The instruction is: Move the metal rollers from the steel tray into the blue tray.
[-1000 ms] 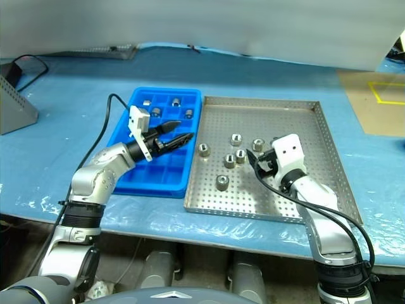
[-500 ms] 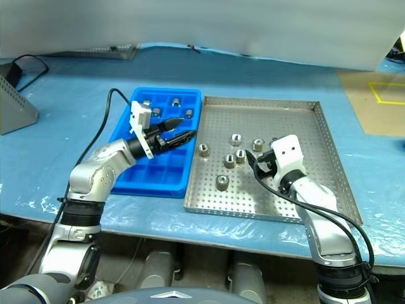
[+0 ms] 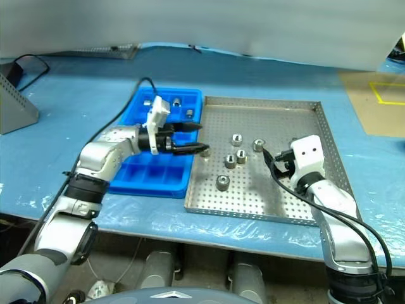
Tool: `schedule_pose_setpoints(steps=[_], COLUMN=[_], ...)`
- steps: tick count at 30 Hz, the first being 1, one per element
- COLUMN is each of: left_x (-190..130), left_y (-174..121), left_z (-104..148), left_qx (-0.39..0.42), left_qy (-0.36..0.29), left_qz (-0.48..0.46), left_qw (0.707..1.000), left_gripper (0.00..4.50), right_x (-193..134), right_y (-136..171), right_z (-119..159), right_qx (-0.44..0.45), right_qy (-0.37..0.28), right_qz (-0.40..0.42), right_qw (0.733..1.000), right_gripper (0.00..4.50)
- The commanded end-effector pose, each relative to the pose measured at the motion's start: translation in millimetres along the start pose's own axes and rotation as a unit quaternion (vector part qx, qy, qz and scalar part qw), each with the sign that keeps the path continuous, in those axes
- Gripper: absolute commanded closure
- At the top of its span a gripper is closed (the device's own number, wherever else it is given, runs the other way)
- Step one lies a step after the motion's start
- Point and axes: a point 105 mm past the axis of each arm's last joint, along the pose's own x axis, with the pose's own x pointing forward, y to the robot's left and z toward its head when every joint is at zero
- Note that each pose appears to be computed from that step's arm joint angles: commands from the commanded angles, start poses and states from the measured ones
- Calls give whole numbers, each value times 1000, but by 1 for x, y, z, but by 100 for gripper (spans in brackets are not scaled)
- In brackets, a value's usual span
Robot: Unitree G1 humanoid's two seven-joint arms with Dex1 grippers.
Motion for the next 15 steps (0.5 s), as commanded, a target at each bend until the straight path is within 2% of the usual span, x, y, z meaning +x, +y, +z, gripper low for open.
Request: schedule_pose_setpoints(steps=[1, 5, 11, 15], left_x=[16, 32, 44, 52], left_y=[-3, -8, -7, -6], left_z=[6, -7, -31, -35], left_qx=[54, 89, 150, 168], left_qy=[37, 104, 198, 217], left_qz=[-78, -159, -213, -222], left_qw=[995, 978, 945, 936], left_gripper=[2, 2, 2, 2], right_x=[-8, -16, -30, -43], right_y=[11, 25, 33, 54], right_z=[12, 11, 5, 9], right_qx=[1, 18, 28, 51], right_qy=[-24, -20, -8, -9], right_qz=[9, 41, 62, 122], right_qw=[1000, 999, 998, 991], right_gripper=[0, 0, 0, 0])
